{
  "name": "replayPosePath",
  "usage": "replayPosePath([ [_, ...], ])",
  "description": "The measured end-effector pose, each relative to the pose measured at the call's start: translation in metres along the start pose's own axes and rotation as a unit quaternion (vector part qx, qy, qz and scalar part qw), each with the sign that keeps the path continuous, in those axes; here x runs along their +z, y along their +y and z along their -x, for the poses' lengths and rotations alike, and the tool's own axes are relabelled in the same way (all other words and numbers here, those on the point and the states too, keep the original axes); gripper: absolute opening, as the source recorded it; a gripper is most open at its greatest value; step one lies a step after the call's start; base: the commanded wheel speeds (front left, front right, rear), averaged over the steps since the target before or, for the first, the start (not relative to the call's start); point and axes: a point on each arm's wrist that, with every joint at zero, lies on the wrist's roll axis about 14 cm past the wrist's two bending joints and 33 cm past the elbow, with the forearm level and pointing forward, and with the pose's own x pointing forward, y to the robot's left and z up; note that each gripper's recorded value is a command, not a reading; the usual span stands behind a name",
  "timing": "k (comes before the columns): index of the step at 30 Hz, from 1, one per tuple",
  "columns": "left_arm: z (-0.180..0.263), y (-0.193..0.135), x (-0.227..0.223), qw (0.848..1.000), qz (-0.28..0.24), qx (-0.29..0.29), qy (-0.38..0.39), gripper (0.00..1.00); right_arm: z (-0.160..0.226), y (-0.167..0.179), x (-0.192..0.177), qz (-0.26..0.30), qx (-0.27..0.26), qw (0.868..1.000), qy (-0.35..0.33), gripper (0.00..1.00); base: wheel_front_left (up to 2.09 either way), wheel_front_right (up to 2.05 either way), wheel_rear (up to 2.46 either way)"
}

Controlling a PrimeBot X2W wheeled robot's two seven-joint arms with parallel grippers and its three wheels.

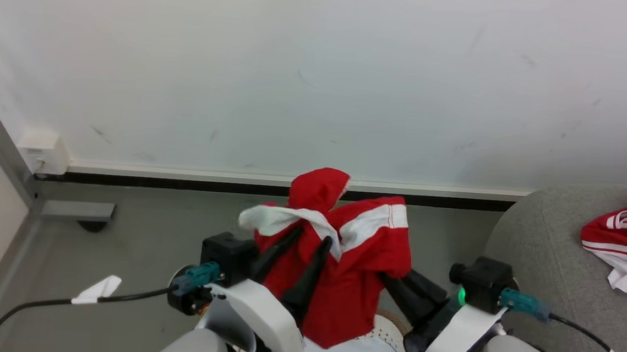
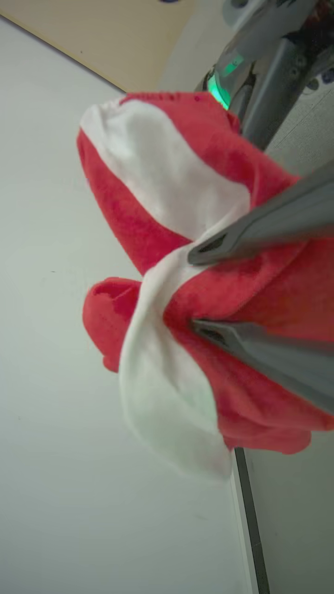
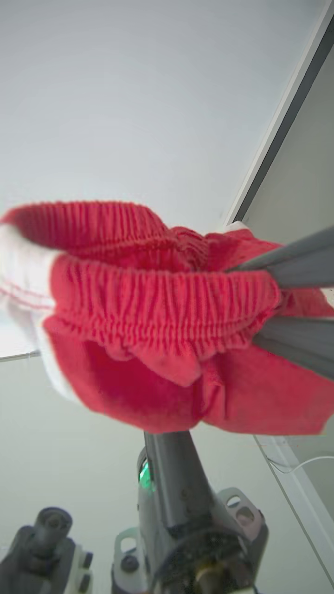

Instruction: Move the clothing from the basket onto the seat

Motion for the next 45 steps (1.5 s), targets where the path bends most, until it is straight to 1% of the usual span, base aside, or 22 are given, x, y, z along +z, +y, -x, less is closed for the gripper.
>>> replayPosePath([
  [4, -0.003, 0.000, -0.004, 1.000, 0.001, -0.001, 0.005, 1.00, 0.010, -0.023, 0.021, -0.002, -0.034, 0.999, -0.031, 0.00, 0.00, 0.00, 0.00],
  [9, -0.009, -0.012, -0.015, 1.000, 0.003, -0.022, 0.019, 1.00, 0.037, -0.063, 0.045, 0.013, -0.091, 0.994, -0.063, 0.00, 0.00, 0.00, 0.00],
  [12, -0.014, -0.025, -0.021, 0.999, 0.005, -0.042, 0.025, 1.00, 0.061, -0.089, 0.059, 0.031, -0.132, 0.988, -0.076, 0.00, 0.00, 0.00, 0.00],
  [16, -0.023, -0.049, -0.031, 0.996, 0.007, -0.080, 0.034, 1.00, 0.100, -0.120, 0.081, 0.055, -0.190, 0.975, -0.096, 0.00, 0.00, 0.00, 0.00],
  [17, -0.028, -0.062, -0.037, 0.994, 0.009, -0.100, 0.038, 1.00, 0.121, -0.132, 0.087, 0.063, -0.220, 0.968, -0.102, 0.00, 0.00, 0.00, 0.00],
  [21, -0.038, -0.090, -0.046, 0.989, 0.017, -0.143, 0.045, 1.00, 0.162, -0.146, 0.094, 0.075, -0.270, 0.954, -0.109, 0.00, 0.00, 0.00, 0.00],
  [24, -0.047, -0.110, -0.049, 0.983, 0.020, -0.175, 0.046, 1.00, 0.193, -0.154, 0.104, 0.084, -0.309, 0.939, -0.123, 0.00, 0.00, 0.00, 0.00],
  [25, -0.047, -0.110, -0.049, 0.983, 0.020, -0.175, 0.046, 1.00, 0.193, -0.154, 0.104, 0.084, -0.309, 0.939, -0.123, 0.00, 0.00, 0.00, 0.00],
  [26, -0.053, -0.124, -0.051, 0.979, 0.023, -0.198, 0.045, 1.00, 0.213, -0.158, 0.108, 0.087, -0.335, 0.929, -0.131, 0.00, 0.00, 0.00, 0.00],
  [27, -0.053, -0.124, -0.051, 0.979, 0.023, -0.198, 0.045, 1.00, 0.213, -0.158, 0.108, 0.087, -0.335, 0.929, -0.131, 0.00, 0.00, 0.00, 0.00],
  [31, -0.066, -0.150, -0.054, 0.969, 0.037, -0.240, 0.043, 1.00, 0.245, -0.170, 0.114, 0.089, -0.381, 0.910, -0.141, 0.00, 0.00, 0.00, 0.00],
  [37, -0.088, -0.159, -0.070, 0.959, 0.040, -0.275, 0.051, 1.00, 0.262, -0.202, 0.114, 0.105, -0.432, 0.886, -0.130, 0.00, 0.00, 0.00, 0.00],
  [40, -0.100, -0.160, -0.078, 0.954, 0.046, -0.290, 0.054, 1.00, 0.260, -0.226, 0.130, 0.132, -0.450, 0.873, -0.137, 0.00, 0.00, 0.00, 0.00],
  [44, -0.116, -0.152, -0.091, 0.951, 0.049, -0.299, 0.058, 1.00, 0.260, -0.267, 0.166, 0.173, -0.481, 0.846, -0.155, 0.00, 0.00, 0.00, 0.00],
  [45, -0.121, -0.149, -0.093, 0.951, 0.047, -0.302, 0.056, 1.00, 0.262, -0.278, 0.177, 0.183, -0.492, 0.836, -0.162, 0.00, 0.00, 0.00, 0.00],
])
